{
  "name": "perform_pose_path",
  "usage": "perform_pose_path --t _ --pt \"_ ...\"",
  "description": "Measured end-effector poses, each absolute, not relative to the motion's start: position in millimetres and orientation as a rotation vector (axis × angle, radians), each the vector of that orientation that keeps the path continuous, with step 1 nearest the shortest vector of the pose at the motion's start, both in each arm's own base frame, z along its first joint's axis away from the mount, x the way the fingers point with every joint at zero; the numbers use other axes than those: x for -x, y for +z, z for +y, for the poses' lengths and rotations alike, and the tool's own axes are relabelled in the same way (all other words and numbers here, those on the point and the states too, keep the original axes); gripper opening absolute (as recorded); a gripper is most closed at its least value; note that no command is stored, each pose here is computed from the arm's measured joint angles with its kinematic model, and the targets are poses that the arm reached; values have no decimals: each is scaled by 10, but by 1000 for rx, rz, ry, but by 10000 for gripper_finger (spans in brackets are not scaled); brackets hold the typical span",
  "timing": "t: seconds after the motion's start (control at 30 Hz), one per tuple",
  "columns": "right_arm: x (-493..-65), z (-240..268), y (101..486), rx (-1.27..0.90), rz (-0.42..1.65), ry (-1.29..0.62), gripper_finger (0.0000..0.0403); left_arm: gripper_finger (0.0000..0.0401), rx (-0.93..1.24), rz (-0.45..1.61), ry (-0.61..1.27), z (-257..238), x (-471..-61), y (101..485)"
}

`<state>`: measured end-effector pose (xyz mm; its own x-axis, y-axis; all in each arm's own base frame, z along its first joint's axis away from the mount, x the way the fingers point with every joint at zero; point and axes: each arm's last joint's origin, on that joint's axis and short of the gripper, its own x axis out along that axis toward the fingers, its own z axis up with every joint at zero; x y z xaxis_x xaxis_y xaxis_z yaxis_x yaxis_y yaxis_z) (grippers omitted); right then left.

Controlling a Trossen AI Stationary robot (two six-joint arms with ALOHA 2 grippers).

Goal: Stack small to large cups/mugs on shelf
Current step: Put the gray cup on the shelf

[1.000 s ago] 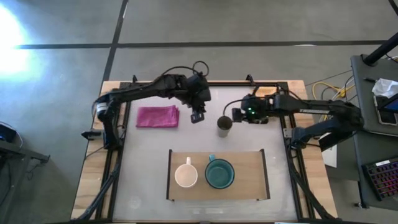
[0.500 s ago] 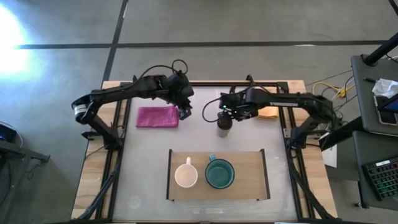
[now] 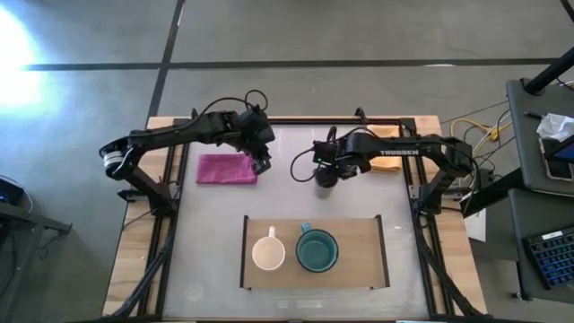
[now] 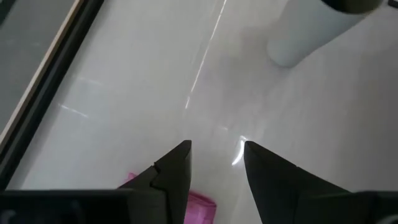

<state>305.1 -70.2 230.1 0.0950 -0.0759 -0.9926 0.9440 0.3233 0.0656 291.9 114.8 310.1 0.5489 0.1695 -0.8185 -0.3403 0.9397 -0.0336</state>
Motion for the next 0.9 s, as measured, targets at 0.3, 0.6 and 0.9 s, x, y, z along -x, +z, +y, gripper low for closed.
perform_pose_path --t 0.3,0.6,0.9 --pt "-2931 -681 2535 -868 1232 -922 12 133 197 936 325 1219 -2897 3103" --pt "-2397 -304 3587 -871 1127 -828 10 133 191 898 329 1239 -2922 3123" --pt "-2143 179 3925 -714 1201 -574 9 133 189 879 330 1244 -2935 3134"
